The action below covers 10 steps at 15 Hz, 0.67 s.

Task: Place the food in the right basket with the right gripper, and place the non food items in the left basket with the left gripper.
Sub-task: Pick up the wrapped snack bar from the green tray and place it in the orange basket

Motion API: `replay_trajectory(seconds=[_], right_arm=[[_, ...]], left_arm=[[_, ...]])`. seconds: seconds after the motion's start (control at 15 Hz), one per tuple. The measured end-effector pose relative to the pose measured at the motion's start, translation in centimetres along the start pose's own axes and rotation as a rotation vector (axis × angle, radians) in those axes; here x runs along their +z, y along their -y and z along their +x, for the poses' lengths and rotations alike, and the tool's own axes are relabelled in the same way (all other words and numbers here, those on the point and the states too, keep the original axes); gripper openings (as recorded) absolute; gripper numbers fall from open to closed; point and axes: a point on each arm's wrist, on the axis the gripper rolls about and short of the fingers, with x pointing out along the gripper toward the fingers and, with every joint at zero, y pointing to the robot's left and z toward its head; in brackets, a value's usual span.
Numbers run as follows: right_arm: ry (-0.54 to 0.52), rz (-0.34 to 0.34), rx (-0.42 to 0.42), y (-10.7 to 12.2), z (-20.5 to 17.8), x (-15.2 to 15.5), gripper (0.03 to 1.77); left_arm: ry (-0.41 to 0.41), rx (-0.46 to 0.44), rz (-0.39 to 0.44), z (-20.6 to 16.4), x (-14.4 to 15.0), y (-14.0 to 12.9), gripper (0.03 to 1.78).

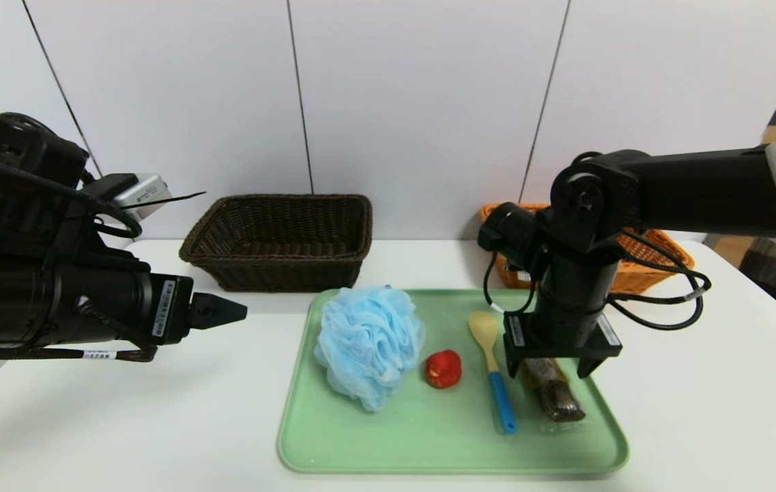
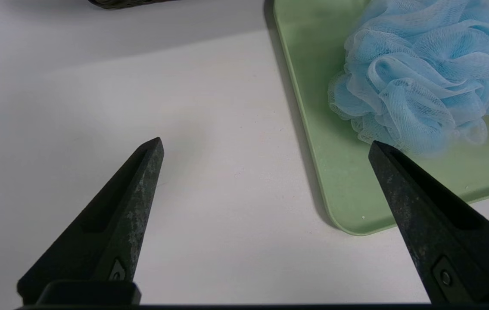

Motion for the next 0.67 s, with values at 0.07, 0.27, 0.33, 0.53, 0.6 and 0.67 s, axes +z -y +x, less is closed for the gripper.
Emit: replay_trajectory(seconds=[0.07,0.27,0.33,0.53,0.6,0.67], right_arm=[[0.0,0.006,0.0,-0.02,0.01,0.0,1.22],[-0.008,0.008,-0.003,-0.07,0.26,0.01,0.86],[-0.011,0.009,-0.005,-0.07,0.37,0.0,0.77],[-0.021,0.007,-0.012,-0.05,0.64,-0.09,0.16],[-0.022,0.007,-0.012,-0.05,0.67,-0.1,0.16],[-0.022,0.007,-0.012,-0.04,0.65,-0.11,0.16]], left_arm=[[0.0,0.0,-0.001,-0.03,-0.02,-0.01,1.69],[0.0,0.0,-0.001,-0.12,-0.14,-0.03,1.69],[0.0,0.0,-0.003,-0.15,-0.17,-0.03,1.69],[0.0,0.001,-0.005,-0.19,-0.23,-0.05,1.69],[0.0,0.0,-0.004,-0.22,-0.24,-0.04,1.69],[0.0,0.0,-0.005,-0.22,-0.24,-0.05,1.69]])
